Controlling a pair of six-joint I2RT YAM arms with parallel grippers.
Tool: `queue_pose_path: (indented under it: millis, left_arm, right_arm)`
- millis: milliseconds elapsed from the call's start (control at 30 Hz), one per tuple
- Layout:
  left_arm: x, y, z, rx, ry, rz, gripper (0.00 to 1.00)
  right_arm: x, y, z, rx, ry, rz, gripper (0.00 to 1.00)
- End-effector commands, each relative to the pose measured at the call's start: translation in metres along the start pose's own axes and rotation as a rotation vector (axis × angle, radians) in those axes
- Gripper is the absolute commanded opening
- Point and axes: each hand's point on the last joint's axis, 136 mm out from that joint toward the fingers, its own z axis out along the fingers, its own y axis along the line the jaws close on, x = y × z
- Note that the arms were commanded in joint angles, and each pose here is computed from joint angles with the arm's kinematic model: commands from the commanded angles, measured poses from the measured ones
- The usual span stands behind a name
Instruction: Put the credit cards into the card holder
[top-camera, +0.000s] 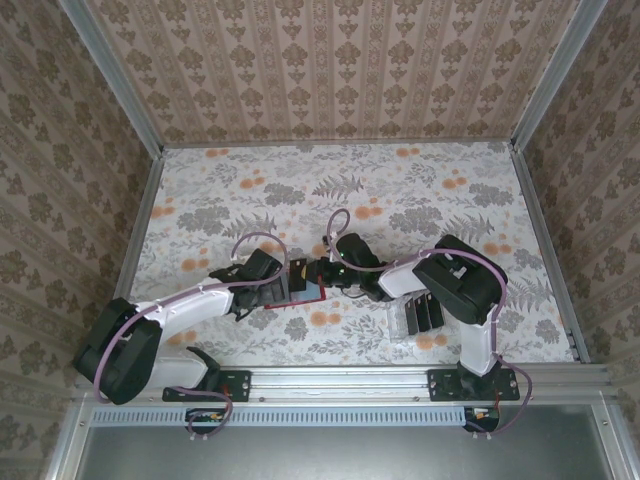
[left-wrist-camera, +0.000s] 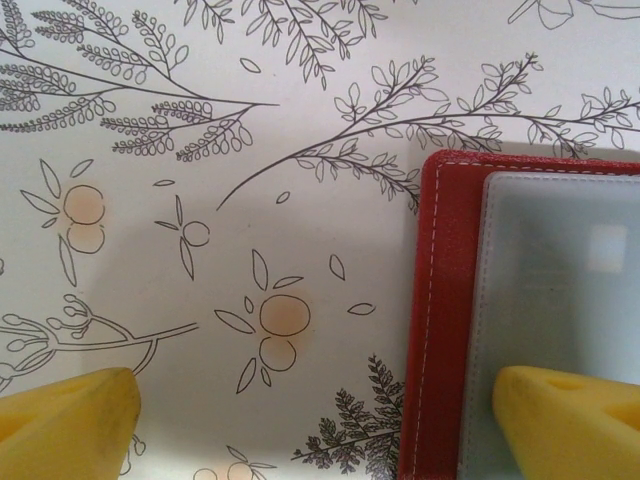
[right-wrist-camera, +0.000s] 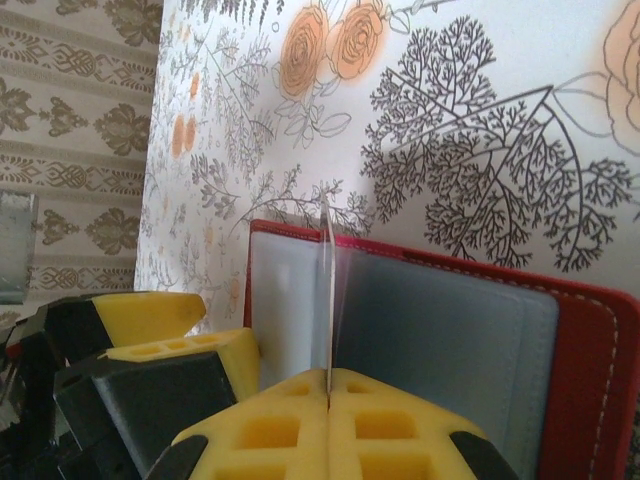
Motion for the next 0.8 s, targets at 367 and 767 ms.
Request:
queue_pose_path:
  millis: [367,767]
  left_arm:
    - [0.014,0.012,0.004,-0.056,0.043,0.012,1.0]
    - [0.014,0.012,0.004,-0.056,0.043,0.014,1.0]
  right_arm:
    - [0.029,-0.002,0.004,-0.021,0.101,0.009,0.0]
    - [0.041,-0.009,0.006,0.0,0.138,0.025,0.0]
